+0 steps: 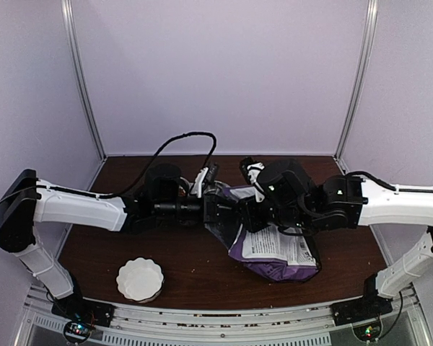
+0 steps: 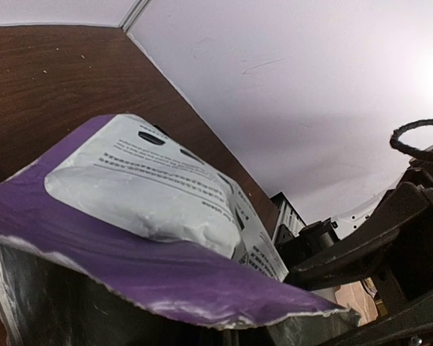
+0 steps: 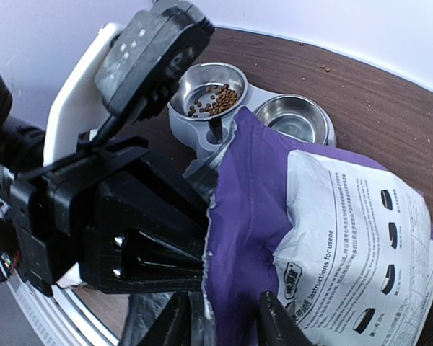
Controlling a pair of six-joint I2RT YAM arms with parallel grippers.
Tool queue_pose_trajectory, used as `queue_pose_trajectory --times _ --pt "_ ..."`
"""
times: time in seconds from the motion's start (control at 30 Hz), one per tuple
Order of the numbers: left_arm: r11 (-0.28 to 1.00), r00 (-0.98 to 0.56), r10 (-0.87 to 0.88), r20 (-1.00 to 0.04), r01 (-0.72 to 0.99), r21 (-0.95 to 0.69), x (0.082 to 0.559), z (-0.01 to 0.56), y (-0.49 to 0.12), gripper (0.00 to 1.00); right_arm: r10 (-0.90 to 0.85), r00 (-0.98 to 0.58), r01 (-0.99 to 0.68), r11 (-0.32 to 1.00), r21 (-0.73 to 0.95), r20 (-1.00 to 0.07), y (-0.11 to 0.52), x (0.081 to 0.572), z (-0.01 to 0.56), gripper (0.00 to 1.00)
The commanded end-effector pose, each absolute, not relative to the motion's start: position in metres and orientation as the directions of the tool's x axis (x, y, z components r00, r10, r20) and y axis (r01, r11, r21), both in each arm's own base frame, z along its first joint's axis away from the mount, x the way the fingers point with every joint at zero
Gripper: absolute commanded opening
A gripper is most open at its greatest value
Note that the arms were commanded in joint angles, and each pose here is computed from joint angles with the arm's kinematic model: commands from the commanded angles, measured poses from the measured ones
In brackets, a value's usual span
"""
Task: Serve the pet food
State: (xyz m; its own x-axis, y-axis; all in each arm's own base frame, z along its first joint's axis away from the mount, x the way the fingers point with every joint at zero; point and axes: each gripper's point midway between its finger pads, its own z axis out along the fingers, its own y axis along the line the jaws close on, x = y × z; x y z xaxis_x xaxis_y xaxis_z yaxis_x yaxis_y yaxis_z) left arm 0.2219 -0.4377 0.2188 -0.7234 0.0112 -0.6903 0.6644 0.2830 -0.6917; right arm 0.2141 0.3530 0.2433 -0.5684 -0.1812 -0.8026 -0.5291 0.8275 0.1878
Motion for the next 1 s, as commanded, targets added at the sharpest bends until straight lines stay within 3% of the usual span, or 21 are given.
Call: queue_pose_trajectory --times 0.0,0.2,0.63,0.97 --pt "0.141 -0.614 -0.114 -0.781 0.768 -0.625 0.215 0.299 -0.438 0.00 -0.200 -0.564 -0.442 0.893 0.088 -0.801 0.334 0.225 0.241 0.25" --pt "0.150 -0.619 -0.126 -0.775 0.760 -0.632 0.215 0.299 -0.431 0.00 -0.175 -0.551 -0.331 0.943 0.021 -0.816 0.300 0.240 0.250 0.00" --pt "0.109 -0.661 -0.195 -0.725 0.720 -0.686 0.214 0.298 -0.408 0.00 -0.016 -0.543 -0.202 0.973 0.112 -0.840 0.241 0.256 0.261 0.00" --pt "0.077 -0.687 -0.205 -0.697 0.698 -0.712 0.213 0.306 -0.406 0.00 0.025 -0.547 -0.200 0.967 0.160 -0.837 0.237 0.257 0.262 0.00"
